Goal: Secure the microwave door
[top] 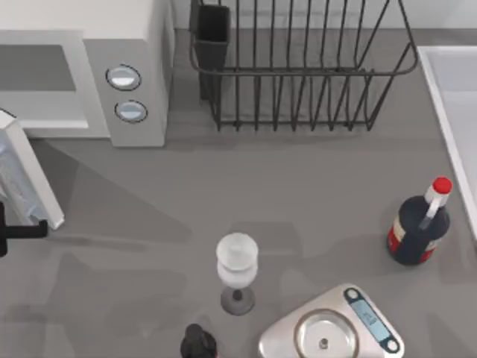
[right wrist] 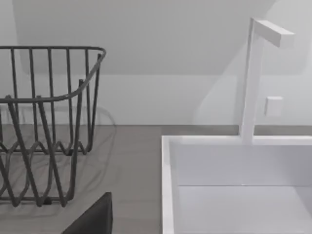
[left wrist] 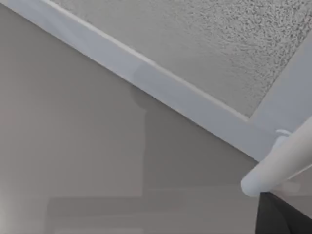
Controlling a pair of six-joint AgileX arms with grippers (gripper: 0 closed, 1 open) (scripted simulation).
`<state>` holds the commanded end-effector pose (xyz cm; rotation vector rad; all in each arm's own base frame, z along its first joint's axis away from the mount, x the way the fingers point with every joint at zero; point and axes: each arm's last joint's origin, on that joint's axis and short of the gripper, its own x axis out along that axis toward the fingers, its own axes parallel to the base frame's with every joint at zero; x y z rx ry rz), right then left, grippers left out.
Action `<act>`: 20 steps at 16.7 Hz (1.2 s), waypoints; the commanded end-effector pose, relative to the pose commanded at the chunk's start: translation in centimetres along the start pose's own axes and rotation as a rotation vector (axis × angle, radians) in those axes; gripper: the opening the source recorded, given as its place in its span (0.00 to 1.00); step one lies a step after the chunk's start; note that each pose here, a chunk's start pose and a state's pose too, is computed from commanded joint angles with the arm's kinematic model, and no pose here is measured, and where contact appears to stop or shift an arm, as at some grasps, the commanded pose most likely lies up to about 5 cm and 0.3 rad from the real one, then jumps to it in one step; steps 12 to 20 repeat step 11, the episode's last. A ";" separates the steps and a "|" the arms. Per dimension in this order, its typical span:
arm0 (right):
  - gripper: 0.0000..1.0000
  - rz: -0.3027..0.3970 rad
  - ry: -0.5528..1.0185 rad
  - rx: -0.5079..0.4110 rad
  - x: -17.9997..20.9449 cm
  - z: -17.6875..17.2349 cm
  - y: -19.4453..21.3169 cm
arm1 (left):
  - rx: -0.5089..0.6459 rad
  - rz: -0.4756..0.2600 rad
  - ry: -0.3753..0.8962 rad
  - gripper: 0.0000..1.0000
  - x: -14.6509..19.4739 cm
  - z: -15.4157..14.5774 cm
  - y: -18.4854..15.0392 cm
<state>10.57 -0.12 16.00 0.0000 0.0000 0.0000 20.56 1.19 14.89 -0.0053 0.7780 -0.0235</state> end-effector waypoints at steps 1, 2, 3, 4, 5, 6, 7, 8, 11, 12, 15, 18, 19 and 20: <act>1.00 0.000 0.000 0.000 0.0 0.0 0.0 | 0.000 0.000 0.001 0.00 0.6 0.6 0.0; 1.00 0.000 0.000 0.000 0.0 0.0 0.0 | -0.001 -0.001 0.007 0.00 1.3 1.3 0.1; 1.00 0.000 0.000 0.000 0.0 0.0 0.0 | -0.001 -0.001 0.015 0.00 2.2 1.9 0.1; 1.00 0.000 0.000 0.000 0.0 0.0 0.0 | -0.002 -0.002 0.023 0.00 3.2 2.5 0.1; 1.00 0.000 0.000 0.000 0.0 0.0 0.0 | -0.002 -0.002 0.028 0.00 4.2 3.0 0.1; 1.00 0.000 0.000 0.000 0.0 0.0 0.0 | -0.002 -0.001 0.029 0.00 5.1 3.5 0.1; 1.00 0.000 0.000 0.000 0.0 0.0 0.0 | -0.002 -0.001 0.026 0.00 5.8 4.0 0.0; 1.00 0.000 0.000 0.000 0.0 0.0 0.0 | -0.001 -0.001 0.021 0.00 6.4 4.4 0.0; 1.00 0.000 0.000 0.000 0.0 0.0 0.0 | -0.001 0.000 0.011 0.00 7.0 4.9 0.0; 1.00 0.000 0.000 0.000 0.0 0.0 0.0 | -0.001 0.000 0.011 0.00 7.0 4.9 0.0; 1.00 0.000 0.000 0.000 0.0 0.0 0.0 | -0.001 0.000 0.011 0.00 7.0 4.9 0.0; 1.00 0.000 0.000 0.000 0.0 0.0 0.0 | -0.001 0.000 0.011 0.00 7.0 4.9 0.0; 1.00 0.000 0.000 0.000 0.0 0.0 0.0 | -0.001 0.000 0.011 0.00 7.0 4.9 0.0; 1.00 0.000 0.000 0.000 0.0 0.0 0.0 | -0.001 0.000 0.011 0.00 7.0 4.9 0.0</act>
